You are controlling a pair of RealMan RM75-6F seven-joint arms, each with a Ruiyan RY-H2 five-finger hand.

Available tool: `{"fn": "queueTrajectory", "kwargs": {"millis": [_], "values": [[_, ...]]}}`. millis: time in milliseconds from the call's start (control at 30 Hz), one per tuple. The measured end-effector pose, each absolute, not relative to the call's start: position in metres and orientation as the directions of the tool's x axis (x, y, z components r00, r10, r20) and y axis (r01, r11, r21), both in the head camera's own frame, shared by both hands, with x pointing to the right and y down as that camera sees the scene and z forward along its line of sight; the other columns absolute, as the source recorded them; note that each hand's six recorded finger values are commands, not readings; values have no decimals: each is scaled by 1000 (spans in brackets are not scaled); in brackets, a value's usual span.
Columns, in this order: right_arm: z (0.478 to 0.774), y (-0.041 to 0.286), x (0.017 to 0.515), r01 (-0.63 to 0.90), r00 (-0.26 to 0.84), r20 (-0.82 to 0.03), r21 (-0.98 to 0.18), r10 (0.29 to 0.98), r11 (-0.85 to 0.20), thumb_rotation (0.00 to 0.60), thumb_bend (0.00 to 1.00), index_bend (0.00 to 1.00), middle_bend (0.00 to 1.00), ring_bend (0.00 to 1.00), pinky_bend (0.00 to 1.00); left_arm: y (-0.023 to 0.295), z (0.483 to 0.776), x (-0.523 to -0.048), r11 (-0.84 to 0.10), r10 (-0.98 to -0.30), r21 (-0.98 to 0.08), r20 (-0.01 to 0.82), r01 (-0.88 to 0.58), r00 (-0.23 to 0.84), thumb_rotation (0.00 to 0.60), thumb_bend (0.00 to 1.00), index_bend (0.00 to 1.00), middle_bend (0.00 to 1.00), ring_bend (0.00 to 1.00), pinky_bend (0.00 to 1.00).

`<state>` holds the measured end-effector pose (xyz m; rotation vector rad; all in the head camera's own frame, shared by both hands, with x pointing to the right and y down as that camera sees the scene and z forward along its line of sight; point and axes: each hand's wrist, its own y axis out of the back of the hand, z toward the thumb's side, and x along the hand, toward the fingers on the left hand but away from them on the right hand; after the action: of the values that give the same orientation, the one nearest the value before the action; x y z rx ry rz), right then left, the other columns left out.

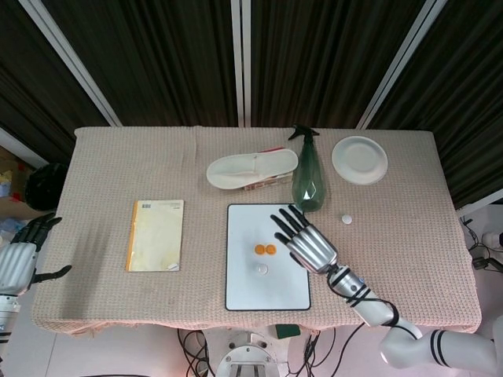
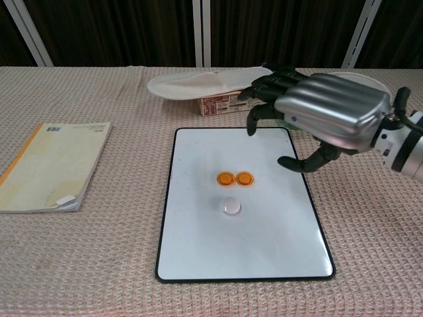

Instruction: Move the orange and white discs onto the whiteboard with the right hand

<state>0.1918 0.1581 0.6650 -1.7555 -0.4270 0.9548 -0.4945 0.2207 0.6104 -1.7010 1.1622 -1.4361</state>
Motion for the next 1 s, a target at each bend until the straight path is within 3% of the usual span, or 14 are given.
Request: {"fn": "queueTrajectory", "kwargs": {"millis": [167,367,567,1000], "values": [[671,139,249,-101,476,-433,-891,766,-442,600,316,329,50,0,0,220,614,-490,-428,-901,-874,432,-230,35,600,0,139,91,88,174],[688,120,311,-119,301,-479,-877,825,-466,600,316,329,55,0,0,218,617,-484,-444,-895,-868,444,-223,53,600,0,139,91,88,168],[709,113,325,-135,218,-521,-854,825,-503,600,316,329,55,0,0,218,618,-482,-447,-893,-866,446,-223,56,600,0,139,91,88,167],[741,115,321,-205,154,-582,-809,798,-550,600,319,351,55,0,0,220,616,-487,-446,-893,-867,449,-222,40,600,0,139,91,88,167]]}}
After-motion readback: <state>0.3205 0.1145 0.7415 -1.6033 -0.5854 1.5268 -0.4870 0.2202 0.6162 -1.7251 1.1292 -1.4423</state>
